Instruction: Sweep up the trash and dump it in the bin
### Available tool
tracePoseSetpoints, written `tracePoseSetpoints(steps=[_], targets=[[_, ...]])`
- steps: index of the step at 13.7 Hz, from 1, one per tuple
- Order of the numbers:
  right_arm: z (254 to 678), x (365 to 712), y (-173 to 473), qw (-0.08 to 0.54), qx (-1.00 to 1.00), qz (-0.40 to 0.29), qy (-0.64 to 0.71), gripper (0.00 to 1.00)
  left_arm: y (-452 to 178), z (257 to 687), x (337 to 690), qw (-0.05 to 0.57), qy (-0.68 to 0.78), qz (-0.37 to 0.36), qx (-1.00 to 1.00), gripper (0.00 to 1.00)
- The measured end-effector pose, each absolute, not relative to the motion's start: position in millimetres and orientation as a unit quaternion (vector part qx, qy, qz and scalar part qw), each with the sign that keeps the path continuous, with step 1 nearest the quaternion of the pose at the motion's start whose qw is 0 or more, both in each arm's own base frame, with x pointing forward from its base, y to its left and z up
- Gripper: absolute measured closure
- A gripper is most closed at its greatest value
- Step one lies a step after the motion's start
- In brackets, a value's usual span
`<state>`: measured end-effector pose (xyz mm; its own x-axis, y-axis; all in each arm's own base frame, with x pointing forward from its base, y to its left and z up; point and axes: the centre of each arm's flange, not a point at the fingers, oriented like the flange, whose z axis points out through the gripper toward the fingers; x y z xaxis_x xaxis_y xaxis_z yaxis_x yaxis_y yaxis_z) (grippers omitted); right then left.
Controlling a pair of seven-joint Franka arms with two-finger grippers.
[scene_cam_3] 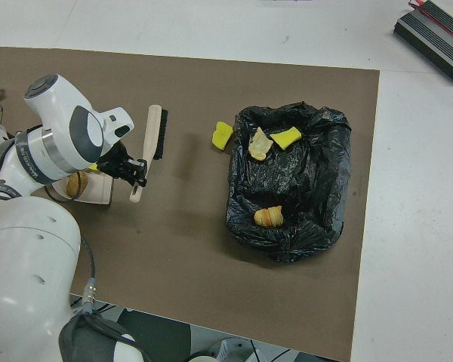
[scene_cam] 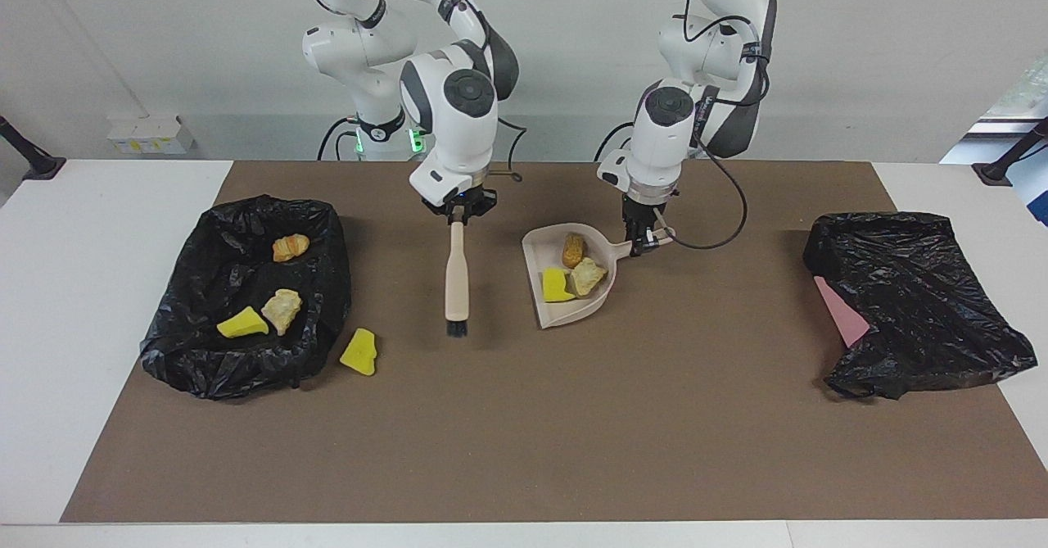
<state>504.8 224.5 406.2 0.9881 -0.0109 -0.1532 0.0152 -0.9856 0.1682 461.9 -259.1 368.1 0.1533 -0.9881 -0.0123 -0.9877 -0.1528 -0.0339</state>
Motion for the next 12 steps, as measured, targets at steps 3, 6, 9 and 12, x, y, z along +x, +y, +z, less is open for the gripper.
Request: tracePoseSetpoints(steps=[3, 6, 9, 12], targets=[[408, 544, 185, 0.116, 0.99, -0.076, -0.02, 0.74, -254, 373, 486, 0.02, 0.635, -0.015, -0.772, 0.69], [408, 570, 171, 0.13, 0.988, -0.072, -0.029, 0.74, -252, 380, 510, 0.011, 0.617, -0.017, -0.787, 0.69], [409, 594, 163, 0.16, 0.984, -0.076, -0.031, 0.74, -252, 382, 520, 0.004, 0.606, -0.013, -0.795, 0.69], [398, 606, 159, 0.196, 0.977, -0.078, -0.021, 0.74, -252, 380, 518, 0.002, 0.601, 0.0, -0.799, 0.69]])
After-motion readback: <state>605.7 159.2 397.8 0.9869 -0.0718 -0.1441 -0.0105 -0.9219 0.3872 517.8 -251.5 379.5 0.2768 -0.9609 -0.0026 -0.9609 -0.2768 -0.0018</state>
